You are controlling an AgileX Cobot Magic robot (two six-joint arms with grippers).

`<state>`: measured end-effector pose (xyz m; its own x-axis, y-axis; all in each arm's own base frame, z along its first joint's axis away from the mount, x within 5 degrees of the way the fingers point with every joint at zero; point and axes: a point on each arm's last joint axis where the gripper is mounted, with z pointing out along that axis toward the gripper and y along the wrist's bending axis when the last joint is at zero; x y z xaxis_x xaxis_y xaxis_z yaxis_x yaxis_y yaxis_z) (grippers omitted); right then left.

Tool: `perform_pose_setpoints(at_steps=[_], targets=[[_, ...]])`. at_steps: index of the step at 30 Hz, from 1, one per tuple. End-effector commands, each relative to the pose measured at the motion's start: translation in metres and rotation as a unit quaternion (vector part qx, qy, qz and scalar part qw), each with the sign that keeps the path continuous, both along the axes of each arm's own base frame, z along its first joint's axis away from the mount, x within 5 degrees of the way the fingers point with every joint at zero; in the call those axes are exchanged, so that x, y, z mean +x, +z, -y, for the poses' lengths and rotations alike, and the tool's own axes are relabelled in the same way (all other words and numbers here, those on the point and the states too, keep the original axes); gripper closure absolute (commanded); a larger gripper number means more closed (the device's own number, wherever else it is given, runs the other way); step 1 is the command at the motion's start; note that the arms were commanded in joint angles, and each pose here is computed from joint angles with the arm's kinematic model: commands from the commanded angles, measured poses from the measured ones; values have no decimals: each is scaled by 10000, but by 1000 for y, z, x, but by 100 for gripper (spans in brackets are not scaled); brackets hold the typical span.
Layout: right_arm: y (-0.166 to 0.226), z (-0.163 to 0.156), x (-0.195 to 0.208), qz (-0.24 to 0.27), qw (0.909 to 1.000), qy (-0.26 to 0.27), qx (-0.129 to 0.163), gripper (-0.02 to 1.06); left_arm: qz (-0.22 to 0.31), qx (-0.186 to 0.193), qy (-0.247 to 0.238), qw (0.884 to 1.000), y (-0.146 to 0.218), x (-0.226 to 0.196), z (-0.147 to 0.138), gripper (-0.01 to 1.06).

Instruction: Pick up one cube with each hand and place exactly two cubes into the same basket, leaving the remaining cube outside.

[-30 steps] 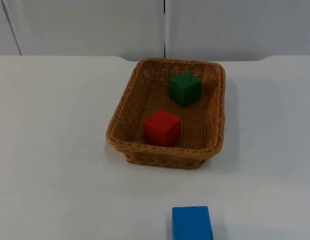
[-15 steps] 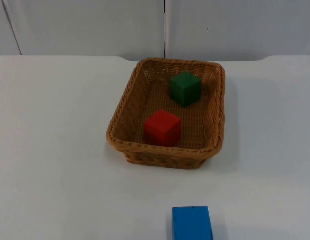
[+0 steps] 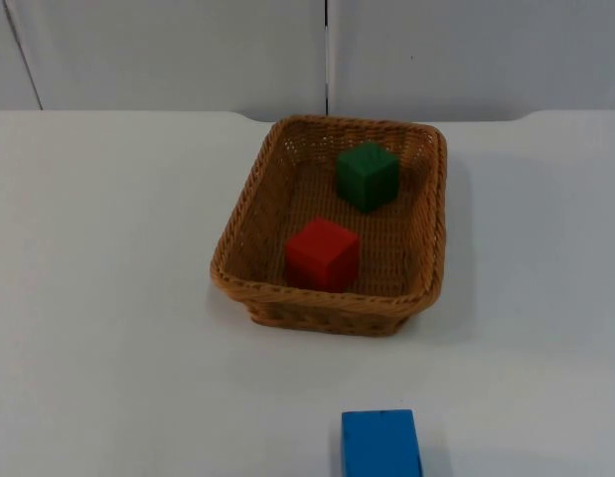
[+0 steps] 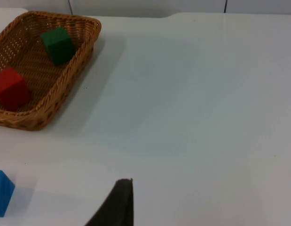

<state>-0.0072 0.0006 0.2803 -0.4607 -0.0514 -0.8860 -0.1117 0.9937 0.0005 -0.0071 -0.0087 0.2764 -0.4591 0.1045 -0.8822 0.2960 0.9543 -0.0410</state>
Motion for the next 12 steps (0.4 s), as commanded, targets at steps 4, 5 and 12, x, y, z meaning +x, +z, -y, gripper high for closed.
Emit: perform_pose_setpoints(at_steps=[4,5,12], targets=[[0,0,0,42,10000,-52,5,-1,10,-4,274,9996,-1,1,0,0],[0,0,0,42,10000,-52,5,-1,10,-4,358,9994,-1,1,0,0],[0,0,0,42,10000,-52,5,-1,10,-4,777,9970,-1,2,1,0]])
